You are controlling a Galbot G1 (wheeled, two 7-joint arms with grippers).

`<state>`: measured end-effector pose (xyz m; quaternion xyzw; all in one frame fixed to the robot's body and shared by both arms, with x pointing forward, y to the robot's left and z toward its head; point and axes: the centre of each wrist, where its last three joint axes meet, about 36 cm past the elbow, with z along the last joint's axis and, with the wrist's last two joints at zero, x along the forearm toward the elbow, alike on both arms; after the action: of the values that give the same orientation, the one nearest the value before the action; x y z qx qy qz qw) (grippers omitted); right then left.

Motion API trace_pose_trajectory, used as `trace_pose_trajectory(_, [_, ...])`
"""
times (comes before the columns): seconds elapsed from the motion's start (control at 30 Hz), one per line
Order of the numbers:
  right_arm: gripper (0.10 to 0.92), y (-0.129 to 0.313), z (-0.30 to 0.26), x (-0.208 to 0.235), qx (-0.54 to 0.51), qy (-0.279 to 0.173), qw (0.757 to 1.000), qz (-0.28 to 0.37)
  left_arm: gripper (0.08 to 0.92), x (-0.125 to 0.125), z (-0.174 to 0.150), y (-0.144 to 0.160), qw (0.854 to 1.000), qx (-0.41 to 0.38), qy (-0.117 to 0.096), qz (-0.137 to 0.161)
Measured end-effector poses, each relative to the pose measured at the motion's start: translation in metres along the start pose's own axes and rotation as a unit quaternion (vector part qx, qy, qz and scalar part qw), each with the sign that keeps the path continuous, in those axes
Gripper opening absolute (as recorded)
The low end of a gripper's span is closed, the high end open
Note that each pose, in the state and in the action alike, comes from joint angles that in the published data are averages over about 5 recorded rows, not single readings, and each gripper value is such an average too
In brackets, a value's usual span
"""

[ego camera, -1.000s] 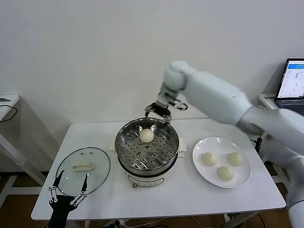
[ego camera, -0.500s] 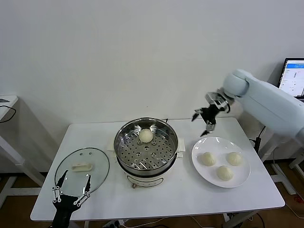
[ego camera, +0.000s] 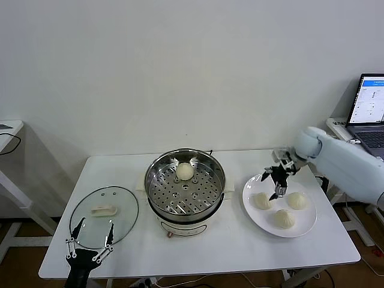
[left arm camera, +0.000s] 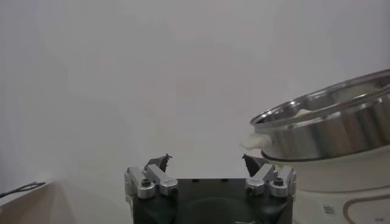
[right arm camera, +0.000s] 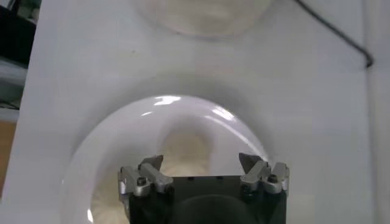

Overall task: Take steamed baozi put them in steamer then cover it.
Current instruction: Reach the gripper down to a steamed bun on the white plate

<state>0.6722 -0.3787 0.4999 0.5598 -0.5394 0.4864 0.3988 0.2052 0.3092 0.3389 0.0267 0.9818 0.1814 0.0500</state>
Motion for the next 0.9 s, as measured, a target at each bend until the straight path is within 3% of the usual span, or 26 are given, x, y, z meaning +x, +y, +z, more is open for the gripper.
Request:
trace_pose_trajectory(0.47, [0.82,0.006,0.001,-0.041,-0.007,0.01,1.0,0.007,0.823,0.001,0.0,0.003,1.0,-0.004,0.0,-0.004])
trace_pose_trajectory(0.73, [0.696,0.006,-0.003,-0.045,-0.001,0.015,1.0,0.011,0.823,0.001,0.001,0.002,1.0,-0.003,-0.001,-0.005])
trace_pose_trajectory(0.9, [0.674,0.001,-0.01,-0.034,0.013,0.018,1.0,0.018,0.823,0.0,0.001,0.002,1.0,-0.003,-0.002,-0.004])
